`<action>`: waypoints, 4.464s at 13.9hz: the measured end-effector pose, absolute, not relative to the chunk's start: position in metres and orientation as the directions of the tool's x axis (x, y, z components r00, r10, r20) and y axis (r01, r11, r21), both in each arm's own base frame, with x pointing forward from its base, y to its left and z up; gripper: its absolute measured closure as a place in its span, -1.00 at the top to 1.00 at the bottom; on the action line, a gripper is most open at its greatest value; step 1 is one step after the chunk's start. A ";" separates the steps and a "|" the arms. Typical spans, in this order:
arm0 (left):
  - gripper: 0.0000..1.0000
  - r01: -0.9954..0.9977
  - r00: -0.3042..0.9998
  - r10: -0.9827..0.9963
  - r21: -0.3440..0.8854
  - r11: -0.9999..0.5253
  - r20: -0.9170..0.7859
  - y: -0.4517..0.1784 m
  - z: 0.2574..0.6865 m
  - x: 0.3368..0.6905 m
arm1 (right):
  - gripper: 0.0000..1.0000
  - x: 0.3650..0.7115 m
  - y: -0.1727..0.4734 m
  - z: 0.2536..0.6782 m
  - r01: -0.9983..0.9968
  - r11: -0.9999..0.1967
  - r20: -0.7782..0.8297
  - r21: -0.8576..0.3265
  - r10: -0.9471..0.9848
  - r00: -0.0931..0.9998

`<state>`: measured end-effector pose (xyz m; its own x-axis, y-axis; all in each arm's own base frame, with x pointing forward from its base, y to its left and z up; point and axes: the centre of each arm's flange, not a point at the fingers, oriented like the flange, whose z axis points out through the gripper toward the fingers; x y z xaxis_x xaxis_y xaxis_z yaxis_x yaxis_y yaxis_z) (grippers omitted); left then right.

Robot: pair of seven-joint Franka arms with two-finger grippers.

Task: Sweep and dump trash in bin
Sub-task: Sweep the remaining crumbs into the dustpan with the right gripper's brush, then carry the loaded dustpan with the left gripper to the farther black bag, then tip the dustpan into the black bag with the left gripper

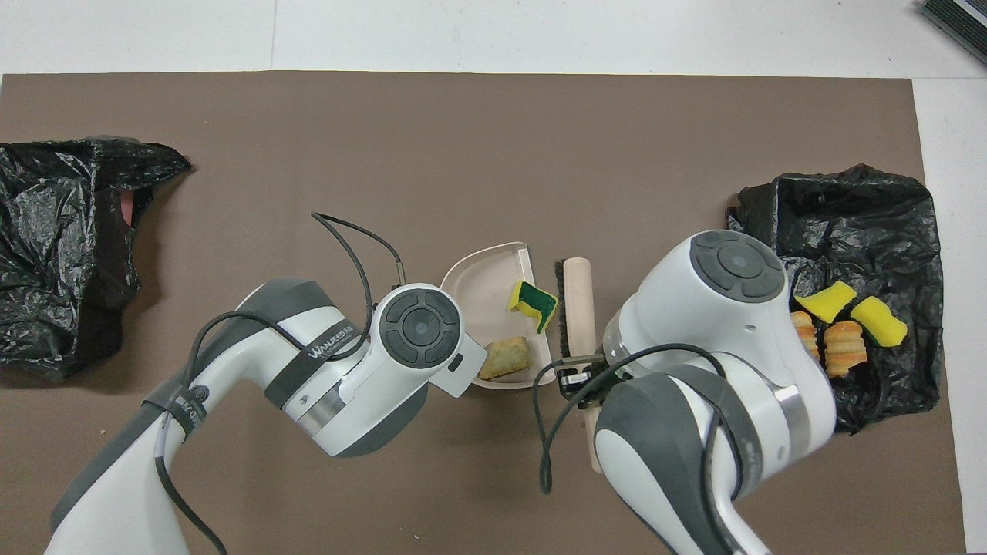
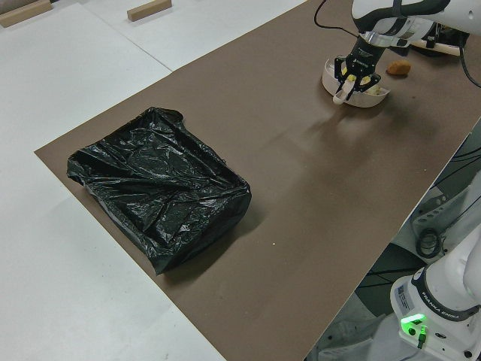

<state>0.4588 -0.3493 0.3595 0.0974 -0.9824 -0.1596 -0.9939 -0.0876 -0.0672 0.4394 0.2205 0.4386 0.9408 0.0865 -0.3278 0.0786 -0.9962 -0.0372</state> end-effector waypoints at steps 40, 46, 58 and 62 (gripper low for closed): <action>-0.37 -0.996 -0.086 -0.990 -0.022 0.089 -0.115 -0.231 0.390 0.518 | -0.48 0.356 0.270 0.437 0.089 -0.994 -0.287 -0.060 0.103 0.952; -0.37 -0.995 0.085 -0.993 -0.068 -0.080 -0.086 -0.074 0.430 0.557 | -0.48 0.304 0.388 0.430 -0.027 -0.999 -0.307 -0.041 -0.013 0.952; -0.37 -0.961 0.240 -0.960 -0.175 -0.214 -0.145 0.261 0.512 0.579 | -0.48 0.310 0.409 0.335 0.029 -1.000 -0.380 -0.006 0.029 0.924; -0.37 -0.978 0.171 -0.914 -0.179 -0.110 -0.368 0.303 0.522 0.591 | -0.48 0.309 0.410 0.332 0.025 -1.000 -0.367 -0.015 0.029 0.930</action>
<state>0.5909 0.3034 0.5219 0.1706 -0.9142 -0.3676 -0.9776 -0.1104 -0.1792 0.3085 0.4098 0.3318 0.9296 0.0286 -0.3675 0.0248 -0.9996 -0.0150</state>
